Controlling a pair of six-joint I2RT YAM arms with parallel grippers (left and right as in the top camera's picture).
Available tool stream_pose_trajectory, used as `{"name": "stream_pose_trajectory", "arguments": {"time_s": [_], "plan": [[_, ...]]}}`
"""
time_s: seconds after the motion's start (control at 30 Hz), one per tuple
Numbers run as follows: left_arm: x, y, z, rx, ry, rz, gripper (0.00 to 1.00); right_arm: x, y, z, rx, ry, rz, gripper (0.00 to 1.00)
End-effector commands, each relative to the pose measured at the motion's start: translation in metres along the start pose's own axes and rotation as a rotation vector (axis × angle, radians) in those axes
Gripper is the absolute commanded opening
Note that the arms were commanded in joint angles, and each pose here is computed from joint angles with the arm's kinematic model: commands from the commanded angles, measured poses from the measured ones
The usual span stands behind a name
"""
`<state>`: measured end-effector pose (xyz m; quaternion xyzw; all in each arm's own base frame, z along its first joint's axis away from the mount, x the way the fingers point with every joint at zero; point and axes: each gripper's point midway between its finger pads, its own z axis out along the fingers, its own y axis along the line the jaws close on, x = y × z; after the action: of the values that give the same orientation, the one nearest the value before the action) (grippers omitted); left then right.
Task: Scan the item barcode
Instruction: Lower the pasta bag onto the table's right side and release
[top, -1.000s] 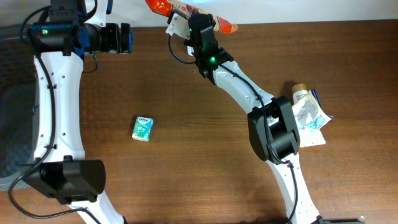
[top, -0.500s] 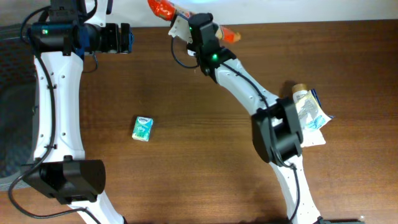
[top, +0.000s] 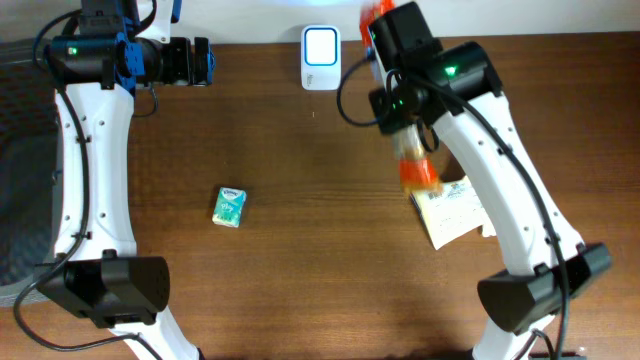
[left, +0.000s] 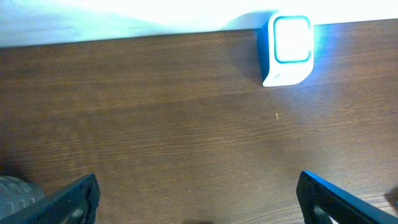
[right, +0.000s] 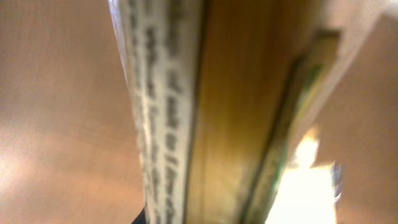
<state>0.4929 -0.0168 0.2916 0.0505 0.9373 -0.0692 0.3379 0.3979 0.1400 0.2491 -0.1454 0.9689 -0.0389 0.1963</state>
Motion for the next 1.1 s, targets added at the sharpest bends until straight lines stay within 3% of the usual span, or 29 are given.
{"name": "stream_pose_trajectory", "arguments": {"time_s": [0.0,0.23,0.4,0.53,0.57,0.7,0.8,0.9,0.97,1.0,1.03,1.07], "plan": [[-0.004,-0.001,-0.009,0.001,-0.022,0.019,0.99,0.033,0.026,0.024,-0.153,0.183,0.093,0.04],[-0.004,-0.001,-0.009,0.001,-0.022,0.019,0.99,0.107,0.026,0.102,-0.077,0.457,0.055,0.04],[-0.004,-0.001,-0.009,0.001,-0.022,0.019,0.99,0.136,-0.032,0.14,0.155,0.493,0.06,0.04],[-0.004,-0.001,-0.009,0.001,-0.022,0.019,0.99,0.158,-0.082,0.164,0.218,0.51,0.184,0.04],[-0.004,-0.001,-0.009,0.001,-0.022,0.019,0.99,0.162,-0.094,0.167,0.222,0.515,0.221,0.08],[-0.004,-0.001,-0.009,0.001,-0.022,0.019,0.99,0.17,-0.117,0.169,0.135,0.526,0.35,0.37],[-0.004,-0.001,-0.009,0.001,-0.022,0.019,0.99,0.155,-0.094,0.169,-0.088,0.484,0.339,0.46],[-0.004,-0.001,-0.009,0.001,-0.022,0.019,0.99,0.114,-0.051,0.153,-0.314,0.38,0.303,0.48],[-0.004,-0.001,-0.009,0.001,-0.022,0.019,0.99,0.086,-0.025,0.137,-0.394,0.31,0.254,0.61],[-0.004,-0.001,-0.009,0.001,-0.022,0.019,0.99,0.07,-0.009,0.129,-0.43,0.269,0.232,0.83],[-0.004,-0.001,-0.009,0.001,-0.022,0.019,0.99,0.055,0.006,0.123,-0.455,0.232,0.228,0.95],[-0.004,-0.001,-0.009,0.001,-0.022,0.019,0.99,0.041,0.026,0.119,-0.485,0.194,0.231,0.99]]}}
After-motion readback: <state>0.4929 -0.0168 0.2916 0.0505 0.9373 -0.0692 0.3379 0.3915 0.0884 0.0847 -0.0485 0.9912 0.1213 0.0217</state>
